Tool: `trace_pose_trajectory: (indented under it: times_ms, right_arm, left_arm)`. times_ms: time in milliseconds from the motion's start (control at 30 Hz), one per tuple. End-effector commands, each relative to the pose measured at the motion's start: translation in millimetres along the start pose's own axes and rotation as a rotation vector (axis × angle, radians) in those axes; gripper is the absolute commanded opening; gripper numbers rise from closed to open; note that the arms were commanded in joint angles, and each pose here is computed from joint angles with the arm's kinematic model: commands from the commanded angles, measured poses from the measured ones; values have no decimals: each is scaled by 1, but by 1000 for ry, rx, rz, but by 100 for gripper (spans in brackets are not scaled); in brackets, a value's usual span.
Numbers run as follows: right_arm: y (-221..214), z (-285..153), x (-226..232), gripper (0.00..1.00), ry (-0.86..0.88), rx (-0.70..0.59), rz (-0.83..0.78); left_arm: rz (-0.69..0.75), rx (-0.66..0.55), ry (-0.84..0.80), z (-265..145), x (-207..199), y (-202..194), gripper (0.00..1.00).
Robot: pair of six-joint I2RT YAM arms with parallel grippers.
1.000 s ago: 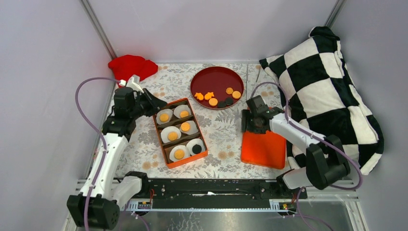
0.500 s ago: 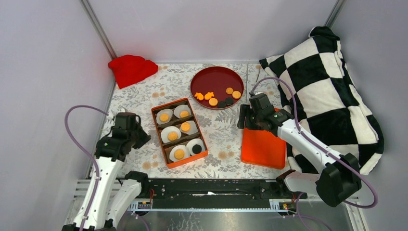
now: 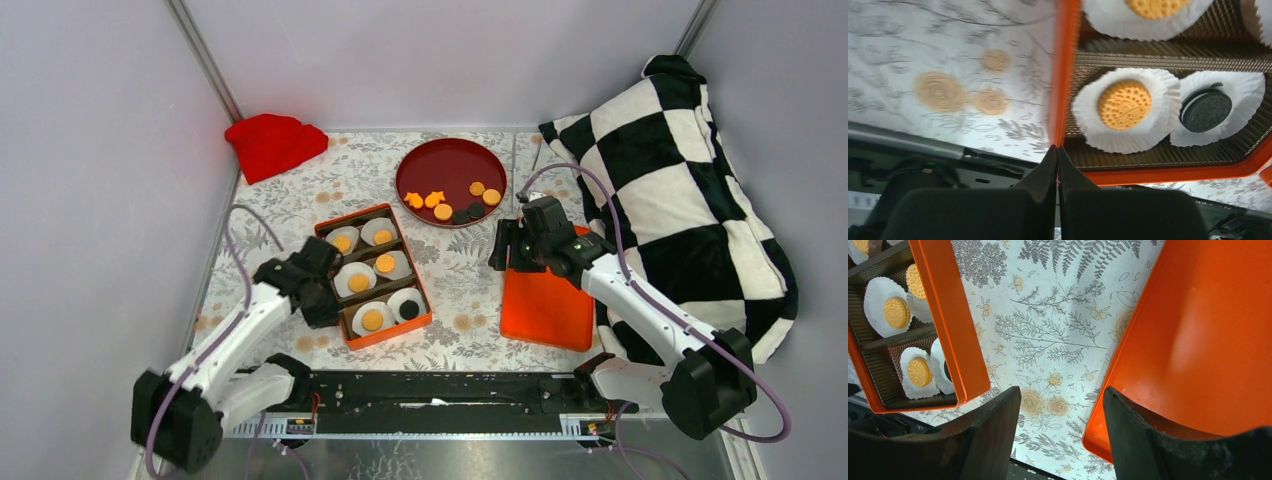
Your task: Pack the cookies
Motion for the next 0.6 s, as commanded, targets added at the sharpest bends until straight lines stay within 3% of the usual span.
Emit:
trace_pose_trajectory:
  times_ms: [0, 233, 567]
  right_arm:
    - [8, 0, 7, 69, 55, -24, -22]
    - [15, -6, 9, 69, 35, -51, -39]
    - [15, -8, 5, 70, -3, -69, -35]
  left_arm:
    - [60, 55, -43, 25, -38, -8, 0]
    - [178, 56, -9, 42, -75, -23, 0]
    - [283, -8, -239, 56, -153, -13, 0]
Point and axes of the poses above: each gripper's point midway between its finger pads, its own z axis out along the fingers, its own x axis along the line the jaws close on, y = z × x, the point moved 10 cm from there along -z, back along the fingers, and after that the axes turned 1 degree about z, right-handed, at the moved point
